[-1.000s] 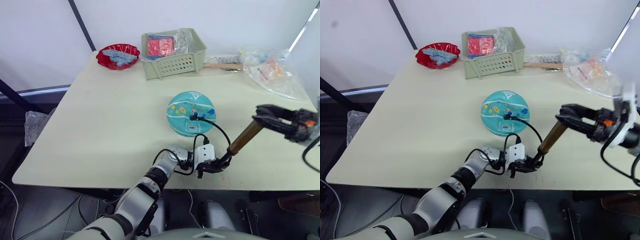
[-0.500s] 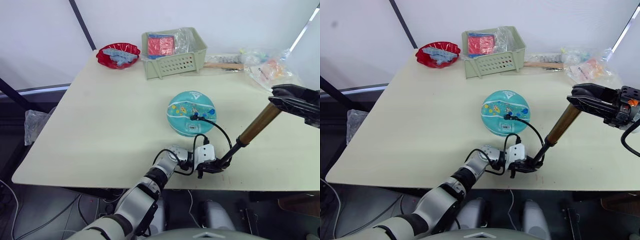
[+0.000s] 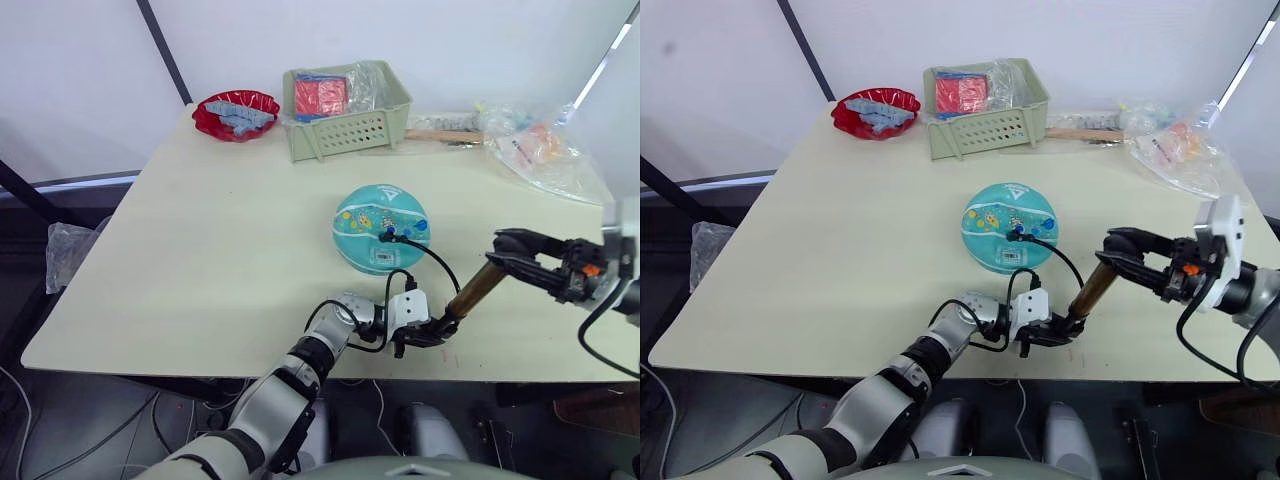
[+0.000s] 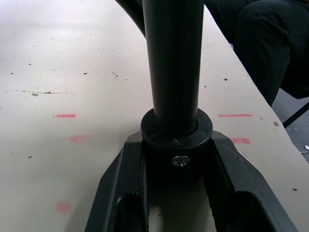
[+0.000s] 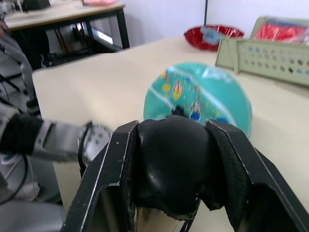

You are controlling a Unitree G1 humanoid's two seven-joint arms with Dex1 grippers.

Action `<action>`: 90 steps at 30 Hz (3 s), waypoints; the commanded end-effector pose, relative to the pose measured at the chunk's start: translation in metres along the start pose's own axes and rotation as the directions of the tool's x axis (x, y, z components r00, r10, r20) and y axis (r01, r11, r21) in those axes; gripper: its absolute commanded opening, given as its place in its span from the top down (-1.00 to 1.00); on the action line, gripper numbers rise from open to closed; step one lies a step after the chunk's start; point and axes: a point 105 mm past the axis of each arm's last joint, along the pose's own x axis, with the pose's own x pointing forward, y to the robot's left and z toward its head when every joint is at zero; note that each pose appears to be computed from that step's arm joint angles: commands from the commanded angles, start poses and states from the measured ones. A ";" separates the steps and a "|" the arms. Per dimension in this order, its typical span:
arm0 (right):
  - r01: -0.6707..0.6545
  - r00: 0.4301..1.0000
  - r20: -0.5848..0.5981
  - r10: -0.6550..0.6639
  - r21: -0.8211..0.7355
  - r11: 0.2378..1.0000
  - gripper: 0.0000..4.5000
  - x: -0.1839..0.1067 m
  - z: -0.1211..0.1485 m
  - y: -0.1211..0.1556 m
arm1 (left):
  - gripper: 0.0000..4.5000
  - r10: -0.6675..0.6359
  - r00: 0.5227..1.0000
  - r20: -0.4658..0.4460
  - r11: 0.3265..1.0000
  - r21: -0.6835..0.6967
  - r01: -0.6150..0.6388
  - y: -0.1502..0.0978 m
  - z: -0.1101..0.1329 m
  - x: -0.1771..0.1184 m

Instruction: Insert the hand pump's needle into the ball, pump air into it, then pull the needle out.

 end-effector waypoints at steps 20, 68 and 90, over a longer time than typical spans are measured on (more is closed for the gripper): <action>0.037 0.987 0.160 -0.027 -0.058 0.998 0.27 -0.012 0.028 -0.009 | 0.54 -0.080 0.989 -0.122 0.993 -0.094 0.069 -0.026 -0.040 0.001; 0.065 0.989 -0.137 -0.059 0.039 0.997 0.27 0.016 -0.091 0.013 | 0.54 -0.082 0.990 -0.117 0.993 -0.091 0.071 -0.028 -0.038 0.005; 0.021 0.962 0.272 0.025 -0.166 0.986 0.27 -0.033 0.114 -0.010 | 0.54 -0.085 0.989 -0.121 0.993 -0.088 0.075 -0.028 -0.039 0.005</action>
